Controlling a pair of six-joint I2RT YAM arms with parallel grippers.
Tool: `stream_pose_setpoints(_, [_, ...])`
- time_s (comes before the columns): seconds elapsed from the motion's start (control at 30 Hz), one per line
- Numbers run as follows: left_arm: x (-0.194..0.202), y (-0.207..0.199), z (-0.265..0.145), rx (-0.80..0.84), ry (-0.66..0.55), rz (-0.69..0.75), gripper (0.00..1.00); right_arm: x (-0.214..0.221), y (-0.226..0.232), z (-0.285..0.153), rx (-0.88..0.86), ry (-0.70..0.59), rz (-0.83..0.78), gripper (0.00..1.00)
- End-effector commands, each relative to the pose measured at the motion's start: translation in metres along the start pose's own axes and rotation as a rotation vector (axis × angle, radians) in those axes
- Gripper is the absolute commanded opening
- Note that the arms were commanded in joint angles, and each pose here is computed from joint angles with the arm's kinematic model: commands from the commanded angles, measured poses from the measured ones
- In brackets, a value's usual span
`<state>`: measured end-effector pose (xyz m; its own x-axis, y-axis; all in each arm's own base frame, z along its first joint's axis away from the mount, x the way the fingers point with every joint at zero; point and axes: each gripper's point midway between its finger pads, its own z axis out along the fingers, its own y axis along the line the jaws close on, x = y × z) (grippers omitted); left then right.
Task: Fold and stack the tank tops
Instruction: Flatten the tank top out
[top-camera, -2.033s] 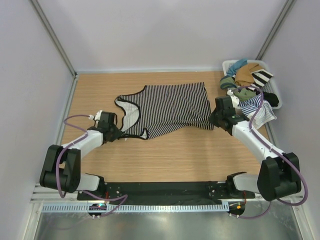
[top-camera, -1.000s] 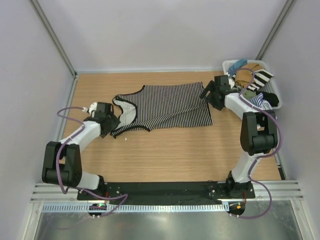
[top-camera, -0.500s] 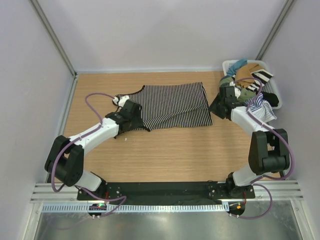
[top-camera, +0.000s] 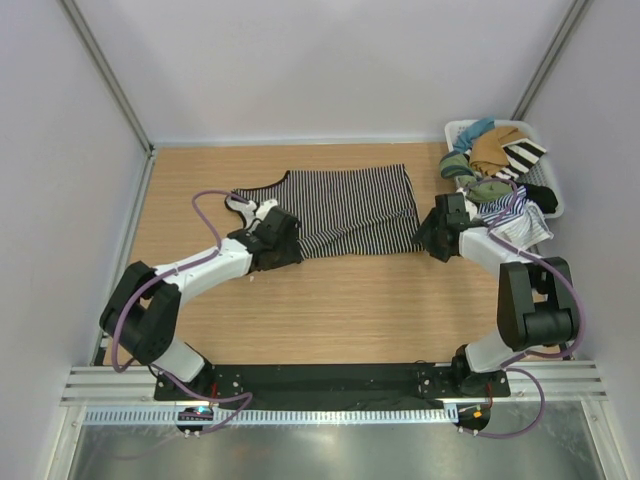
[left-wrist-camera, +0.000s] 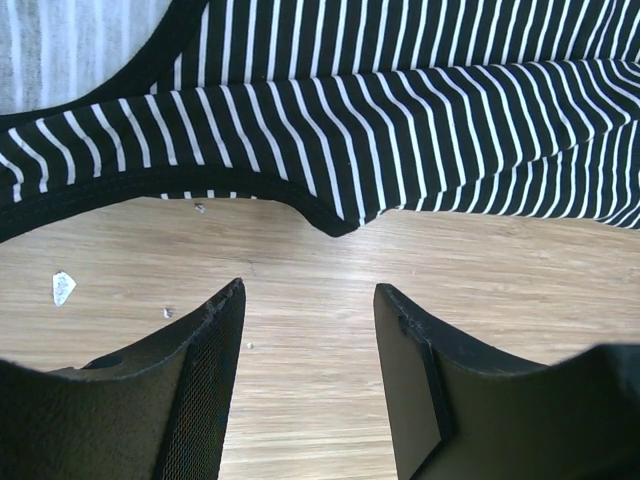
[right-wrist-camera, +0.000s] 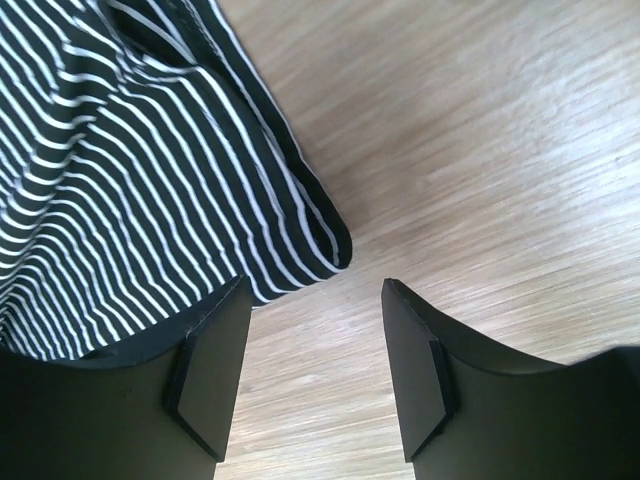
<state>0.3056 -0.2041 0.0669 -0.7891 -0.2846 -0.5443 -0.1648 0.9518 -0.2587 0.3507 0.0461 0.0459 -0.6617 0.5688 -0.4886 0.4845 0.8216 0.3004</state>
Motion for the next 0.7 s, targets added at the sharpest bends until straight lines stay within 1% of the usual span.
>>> stream_pose_setpoints(0.0, [-0.009,-0.019,-0.002,0.053,-0.032,-0.004,0.56,-0.004,0.007,0.007,-0.029,-0.024,0.042,0.61])
stream_pose_setpoints(0.07, [-0.006,-0.021,0.001,0.054,-0.024,0.001,0.55,0.001,0.005,0.012,-0.022,-0.008,0.043,0.60])
stream_pose_setpoints(0.1, [-0.004,-0.022,0.003,0.054,-0.017,0.006,0.54,0.002,0.006,0.015,-0.026,-0.010,0.044,0.56])
stream_pose_setpoints(0.17, [-0.001,-0.024,0.004,0.059,-0.008,0.023,0.51,0.005,0.004,0.019,-0.018,-0.003,0.045,0.52])
stream_pose_setpoints(0.2, [0.000,-0.026,0.006,0.059,-0.001,0.030,0.51,0.005,0.003,0.021,-0.013,-0.004,0.044,0.41])
stream_pose_setpoints(0.27, [0.004,-0.026,0.007,0.053,0.009,0.045,0.50,0.003,0.001,0.022,-0.002,-0.015,0.042,0.31])
stream_pose_setpoints(0.3, [0.005,-0.026,0.009,0.047,0.013,0.052,0.50,0.002,0.000,0.022,0.003,-0.022,0.040,0.22])
stream_pose_setpoints(0.33, [0.008,-0.026,0.010,0.042,0.019,0.058,0.50,0.003,-0.001,0.022,0.006,-0.020,0.040,0.17])
stream_pose_setpoints(0.37, [0.010,-0.023,0.011,0.029,0.023,0.060,0.53,0.003,0.000,0.022,-0.002,-0.022,0.030,0.11])
stream_pose_setpoints(0.4, [0.010,-0.023,0.013,0.025,0.023,0.052,0.54,0.004,0.005,0.023,-0.027,-0.014,0.022,0.01])
stream_pose_setpoints(0.5, [0.011,-0.022,0.020,0.016,0.014,0.042,0.55,0.002,0.006,0.025,-0.031,-0.016,0.017,0.01])
stream_pose_setpoints(0.6, [0.007,-0.026,0.026,0.026,-0.007,0.036,0.55,0.002,0.005,0.025,-0.033,-0.023,0.013,0.01])
stream_pose_setpoints(0.67, [0.008,-0.031,0.031,0.039,0.002,0.036,0.54,0.002,0.005,0.024,-0.032,-0.024,0.006,0.01])
